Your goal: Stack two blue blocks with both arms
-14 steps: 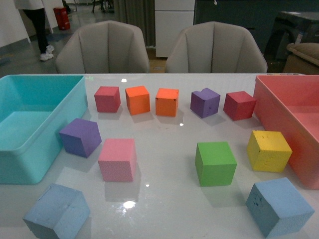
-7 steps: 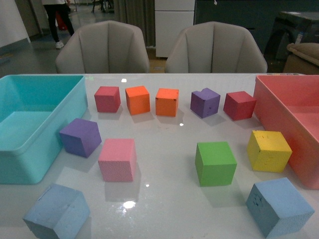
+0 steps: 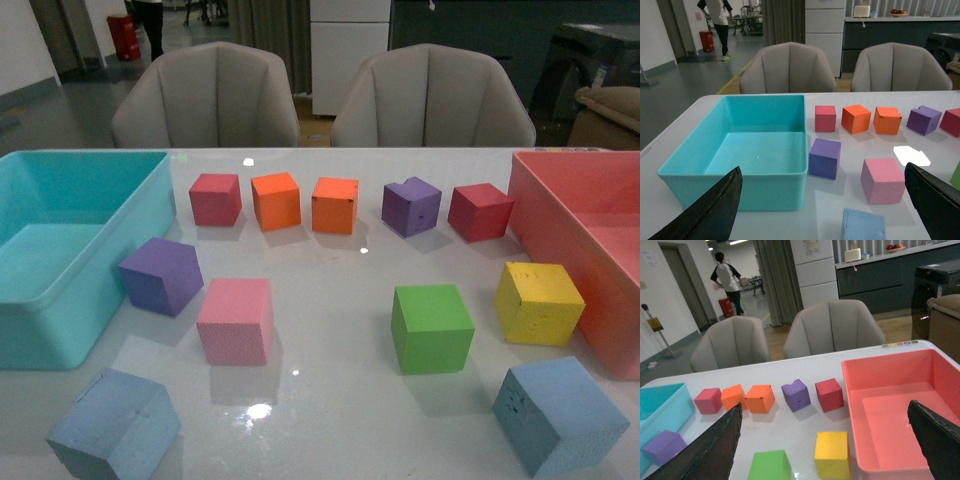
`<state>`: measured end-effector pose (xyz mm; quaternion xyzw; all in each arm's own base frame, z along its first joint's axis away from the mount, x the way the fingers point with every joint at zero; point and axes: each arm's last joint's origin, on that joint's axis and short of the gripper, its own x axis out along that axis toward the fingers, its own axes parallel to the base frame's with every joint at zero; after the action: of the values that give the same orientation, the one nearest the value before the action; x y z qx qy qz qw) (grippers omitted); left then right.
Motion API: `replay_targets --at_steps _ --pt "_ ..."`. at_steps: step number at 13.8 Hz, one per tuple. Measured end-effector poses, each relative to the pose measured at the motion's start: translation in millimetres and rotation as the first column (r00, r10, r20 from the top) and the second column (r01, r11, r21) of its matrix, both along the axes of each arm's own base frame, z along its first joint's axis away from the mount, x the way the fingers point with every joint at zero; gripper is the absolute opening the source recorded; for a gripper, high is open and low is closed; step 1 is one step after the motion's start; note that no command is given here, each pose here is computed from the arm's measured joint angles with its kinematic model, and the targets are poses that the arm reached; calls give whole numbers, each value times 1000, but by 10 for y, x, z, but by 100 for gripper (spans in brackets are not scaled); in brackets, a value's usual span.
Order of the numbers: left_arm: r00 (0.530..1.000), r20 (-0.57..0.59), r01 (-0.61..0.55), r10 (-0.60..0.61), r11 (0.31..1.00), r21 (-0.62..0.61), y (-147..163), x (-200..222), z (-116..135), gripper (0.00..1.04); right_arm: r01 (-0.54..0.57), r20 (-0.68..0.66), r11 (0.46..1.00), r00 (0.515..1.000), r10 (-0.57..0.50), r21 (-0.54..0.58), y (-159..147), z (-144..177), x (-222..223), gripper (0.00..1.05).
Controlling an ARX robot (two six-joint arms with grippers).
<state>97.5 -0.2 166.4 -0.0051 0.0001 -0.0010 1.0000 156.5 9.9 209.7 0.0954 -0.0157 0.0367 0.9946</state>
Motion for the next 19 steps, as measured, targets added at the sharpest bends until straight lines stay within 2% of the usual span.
replay_targets --at_steps 1,3,6,7,9,10,11,13,15,16,17,19 --pt "1000 0 0 0 1000 0 0 0 0 98 17 -99 1000 995 -18 -16 37 -12 369 98" --pt "1000 0 0 0 1000 0 0 0 0 98 16 -179 1000 984 -20 -24 55 -92 529 98" --pt "1000 0 0 0 1000 0 0 0 0 98 -5 -345 999 939 -11 -44 116 -346 803 98" --pt "1000 0 0 0 1000 0 0 0 0 98 -22 -414 998 910 -3 -56 160 -490 903 98" --pt "1000 0 0 0 1000 0 0 0 0 98 -82 -600 991 800 0 -109 311 -985 1092 98" --pt "1000 0 0 0 1000 0 0 0 0 98 -108 -649 987 761 2 -123 364 -1119 1090 98" --pt "1000 0 0 0 1000 0 0 0 0 98 -127 -675 983 738 7 -129 404 -1195 1075 98" --pt "1000 0 0 0 1000 0 0 0 0 98 -166 -687 975 726 20 -147 513 -1242 1053 98" --pt "1000 0 0 0 1000 0 0 0 0 98 -194 -738 970 675 23 -146 548 -1547 1034 98" --pt "1000 0 0 0 1000 0 0 0 0 98 -198 -738 968 675 21 -153 554 -1551 959 75" --pt "1000 0 0 0 1000 0 0 0 0 98 -194 -715 970 698 33 -144 525 -1333 840 52" --pt "1000 0 0 0 1000 0 0 0 0 98 -202 -660 972 748 73 -121 563 -991 821 45"
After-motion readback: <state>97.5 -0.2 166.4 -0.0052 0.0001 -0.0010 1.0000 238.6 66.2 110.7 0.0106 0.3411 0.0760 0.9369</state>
